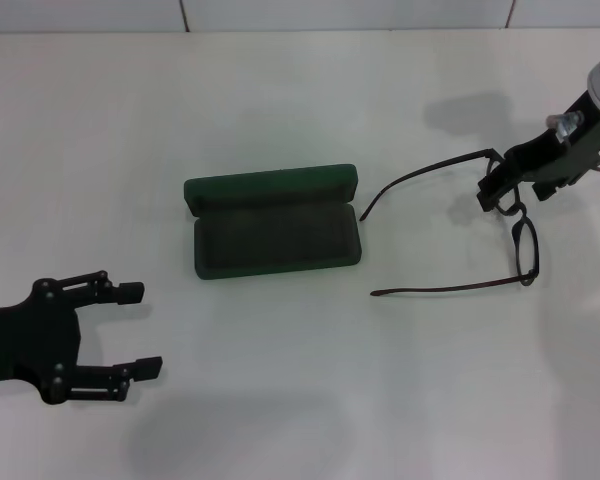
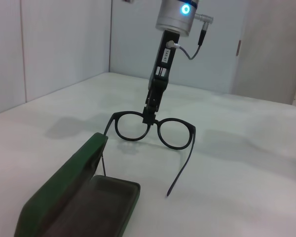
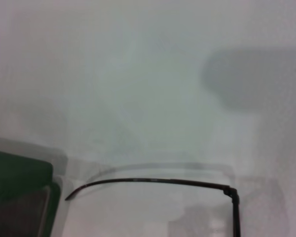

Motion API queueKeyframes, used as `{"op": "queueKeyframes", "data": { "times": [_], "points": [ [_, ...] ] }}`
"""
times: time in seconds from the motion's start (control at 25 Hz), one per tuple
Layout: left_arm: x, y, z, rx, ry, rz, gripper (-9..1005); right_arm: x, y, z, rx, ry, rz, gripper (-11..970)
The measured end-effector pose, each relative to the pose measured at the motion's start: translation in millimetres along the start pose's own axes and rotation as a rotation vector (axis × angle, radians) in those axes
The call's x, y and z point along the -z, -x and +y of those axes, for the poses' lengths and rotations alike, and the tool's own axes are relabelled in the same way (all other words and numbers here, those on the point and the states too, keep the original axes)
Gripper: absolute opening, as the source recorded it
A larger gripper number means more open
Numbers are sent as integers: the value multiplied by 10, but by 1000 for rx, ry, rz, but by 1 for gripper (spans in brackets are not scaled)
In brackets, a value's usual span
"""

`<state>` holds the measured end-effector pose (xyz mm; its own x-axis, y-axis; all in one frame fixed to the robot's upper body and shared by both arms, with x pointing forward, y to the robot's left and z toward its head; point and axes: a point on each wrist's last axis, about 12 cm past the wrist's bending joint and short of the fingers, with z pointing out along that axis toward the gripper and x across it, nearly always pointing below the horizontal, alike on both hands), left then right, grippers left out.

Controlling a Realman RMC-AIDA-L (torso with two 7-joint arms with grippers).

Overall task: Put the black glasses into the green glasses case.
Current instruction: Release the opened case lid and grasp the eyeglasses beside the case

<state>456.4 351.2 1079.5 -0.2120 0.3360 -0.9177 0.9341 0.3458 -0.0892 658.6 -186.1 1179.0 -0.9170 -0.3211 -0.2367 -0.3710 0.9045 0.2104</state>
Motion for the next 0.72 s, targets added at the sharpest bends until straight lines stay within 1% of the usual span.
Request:
{"op": "queueKeyframes", "data": {
  "times": [0.2, 0.36, 0.72],
  "points": [
    [-7, -7, -9, 2, 0, -1, 861, -69, -31, 26, -1, 6, 12, 782],
    [-11, -15, -18, 6, 0, -2, 861, -131, -74, 8, -12, 7, 31, 779],
    [-8, -19, -20, 7, 2, -2, 860, -152, -84, -14, -20, 8, 19, 753]
  ]
}}
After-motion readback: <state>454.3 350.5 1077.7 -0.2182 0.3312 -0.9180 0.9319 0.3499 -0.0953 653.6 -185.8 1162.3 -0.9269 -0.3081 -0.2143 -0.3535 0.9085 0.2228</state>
